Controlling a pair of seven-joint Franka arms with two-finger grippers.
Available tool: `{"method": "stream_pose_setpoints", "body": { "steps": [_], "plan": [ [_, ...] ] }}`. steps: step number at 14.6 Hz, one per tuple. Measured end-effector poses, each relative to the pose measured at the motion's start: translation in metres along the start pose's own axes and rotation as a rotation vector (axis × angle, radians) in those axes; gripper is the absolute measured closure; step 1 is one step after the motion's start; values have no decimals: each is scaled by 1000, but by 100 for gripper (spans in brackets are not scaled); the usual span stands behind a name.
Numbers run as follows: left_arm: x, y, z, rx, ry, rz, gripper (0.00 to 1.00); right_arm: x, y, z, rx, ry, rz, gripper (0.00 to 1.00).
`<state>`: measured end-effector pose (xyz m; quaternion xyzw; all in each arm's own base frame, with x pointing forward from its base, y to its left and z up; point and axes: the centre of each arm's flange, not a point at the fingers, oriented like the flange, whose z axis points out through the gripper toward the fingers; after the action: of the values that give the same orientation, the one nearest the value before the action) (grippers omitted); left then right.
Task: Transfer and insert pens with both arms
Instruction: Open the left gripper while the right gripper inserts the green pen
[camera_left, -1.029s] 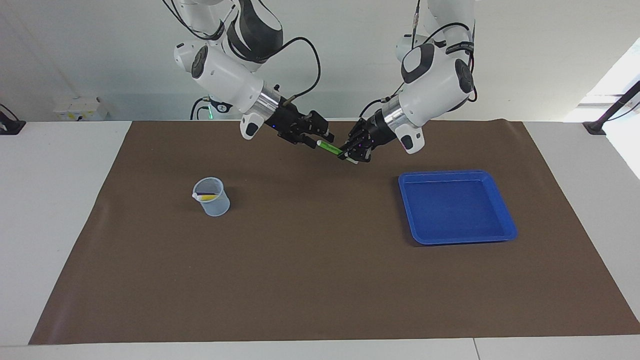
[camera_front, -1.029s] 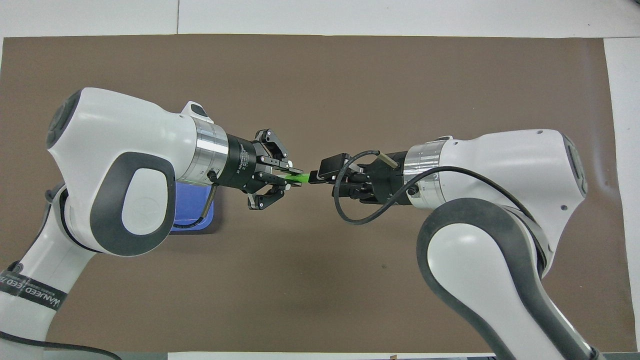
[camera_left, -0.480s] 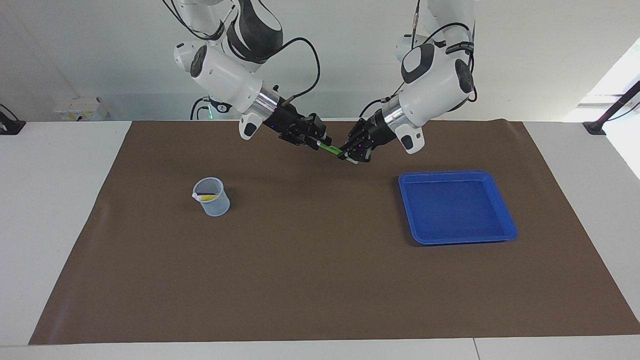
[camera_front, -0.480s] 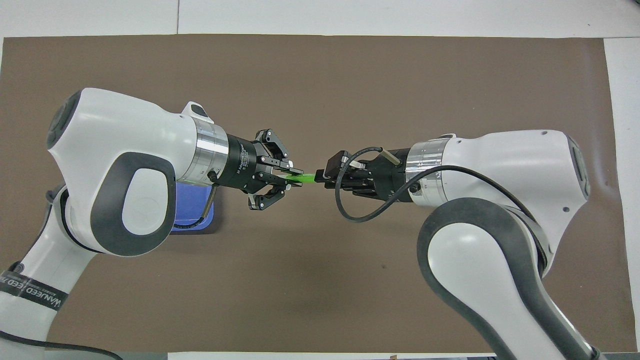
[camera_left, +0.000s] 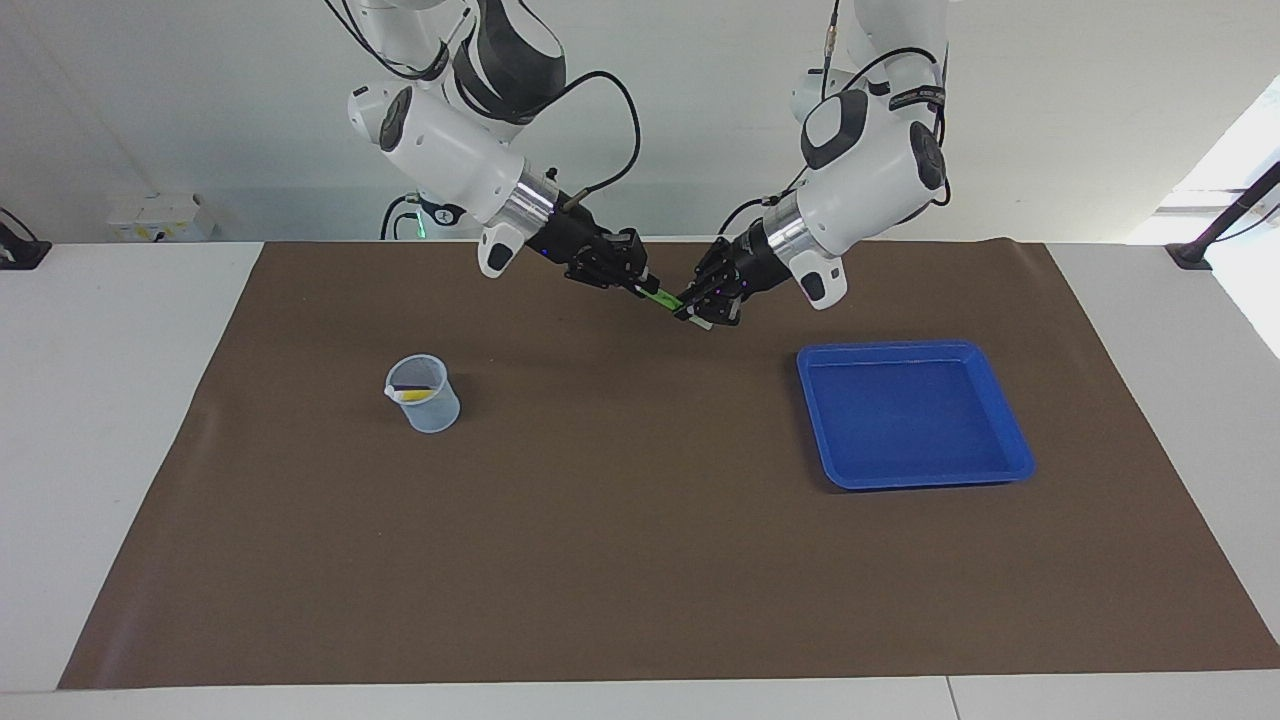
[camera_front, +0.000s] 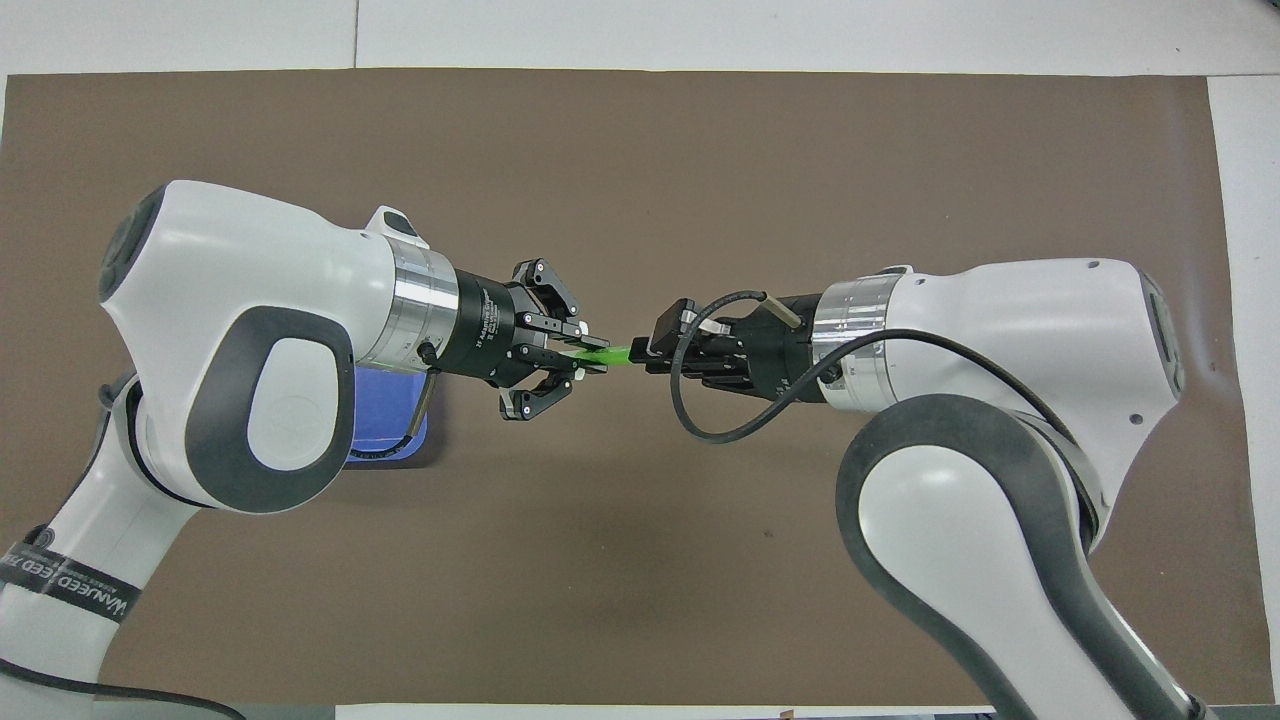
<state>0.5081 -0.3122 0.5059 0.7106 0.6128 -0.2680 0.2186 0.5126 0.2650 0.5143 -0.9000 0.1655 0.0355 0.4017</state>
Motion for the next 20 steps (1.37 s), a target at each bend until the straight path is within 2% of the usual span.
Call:
{"method": "stream_pose_setpoints", "body": {
  "steps": [4, 5, 7, 11, 14, 16, 20],
  "plan": [
    [-5, 0, -14, -43, -8, 9, 37, 20, 24, -22, -28, -47, -6, 81],
    [-4, 1, -19, -52, -9, 7, 24, 27, 30, -36, -58, -66, -37, 81],
    [1, 4, -26, -66, -10, -3, 3, 41, 42, -75, -206, -87, -163, 81],
    [6, 6, -30, -72, -10, -10, 0, 76, 64, -164, -516, -133, -559, 81],
    [7, 6, -30, -74, -10, -12, 0, 102, 96, -185, -711, -212, -795, 81],
    [7, 6, -30, -74, -10, -12, 0, 108, 103, -175, -760, -236, -841, 81],
    [9, 8, -33, -83, -7, -15, 0, 111, 119, -152, -790, -263, -871, 81]
  ]
}}
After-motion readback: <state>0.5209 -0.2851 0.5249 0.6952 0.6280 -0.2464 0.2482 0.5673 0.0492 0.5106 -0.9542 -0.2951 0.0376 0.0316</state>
